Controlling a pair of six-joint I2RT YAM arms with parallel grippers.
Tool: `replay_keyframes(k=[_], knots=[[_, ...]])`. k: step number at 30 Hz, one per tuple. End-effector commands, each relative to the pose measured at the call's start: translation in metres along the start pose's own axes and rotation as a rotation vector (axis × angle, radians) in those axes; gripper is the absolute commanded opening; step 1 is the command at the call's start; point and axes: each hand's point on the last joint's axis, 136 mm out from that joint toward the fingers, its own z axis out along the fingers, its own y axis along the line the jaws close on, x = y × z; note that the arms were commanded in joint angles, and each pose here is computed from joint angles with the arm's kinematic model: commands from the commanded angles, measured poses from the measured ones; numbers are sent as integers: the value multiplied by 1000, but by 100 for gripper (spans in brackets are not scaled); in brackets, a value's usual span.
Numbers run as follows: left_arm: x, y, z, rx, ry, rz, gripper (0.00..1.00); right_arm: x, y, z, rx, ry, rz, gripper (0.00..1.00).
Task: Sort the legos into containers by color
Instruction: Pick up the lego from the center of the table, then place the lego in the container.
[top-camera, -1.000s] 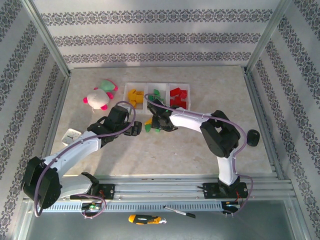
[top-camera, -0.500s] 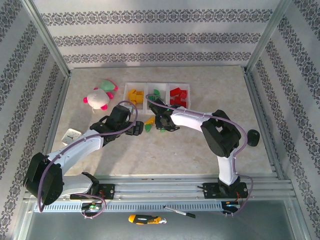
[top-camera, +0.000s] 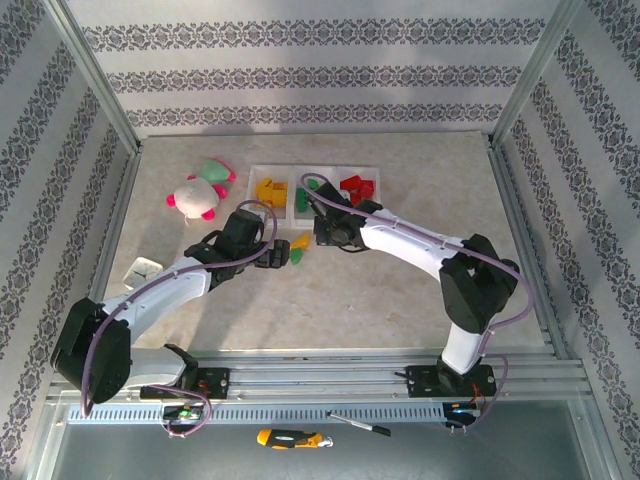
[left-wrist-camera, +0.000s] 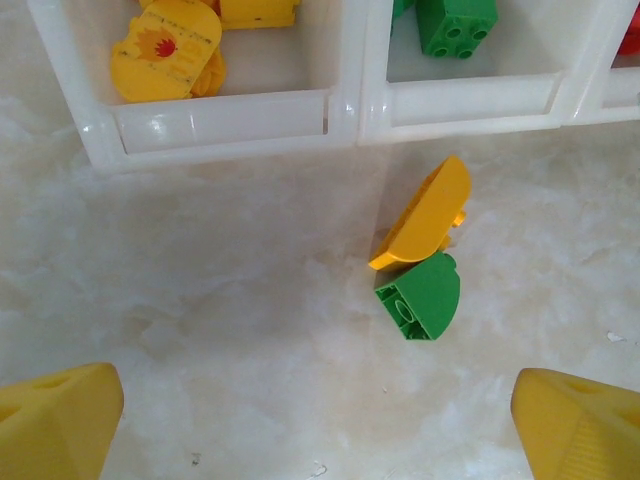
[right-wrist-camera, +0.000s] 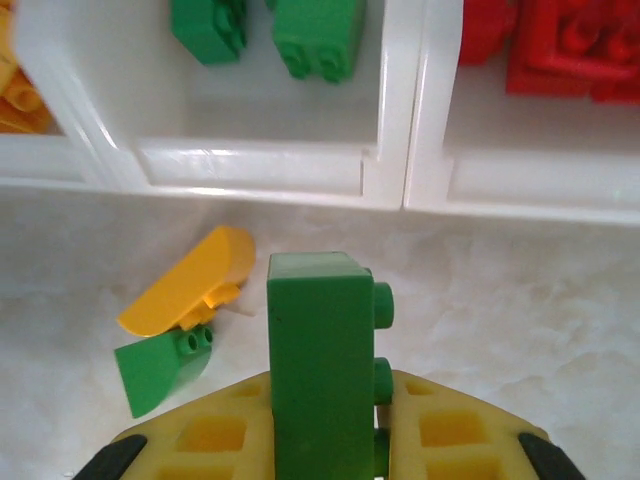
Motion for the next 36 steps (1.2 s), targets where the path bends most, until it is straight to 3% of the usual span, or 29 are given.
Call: replay_keyframes(k=[1,13,24,31,36], knots=[[-17,-5,-1,24,-44,-45,99,-32,0,-11,11,-95,-73,16],[-16,-5,-2,25,-41,-111,99,-111,19,24,15,-186,-129,14],[-12,-7,5,25,-18,-126,99,-141,33,65,-10,-181,-125,20],[-8,-18,11,46,16,-110,99,-148,32,11,-65,-241,-103,53],[-2,-31,22,50,70,-111,99,-122,9,-31,-97,-288,-83,63]])
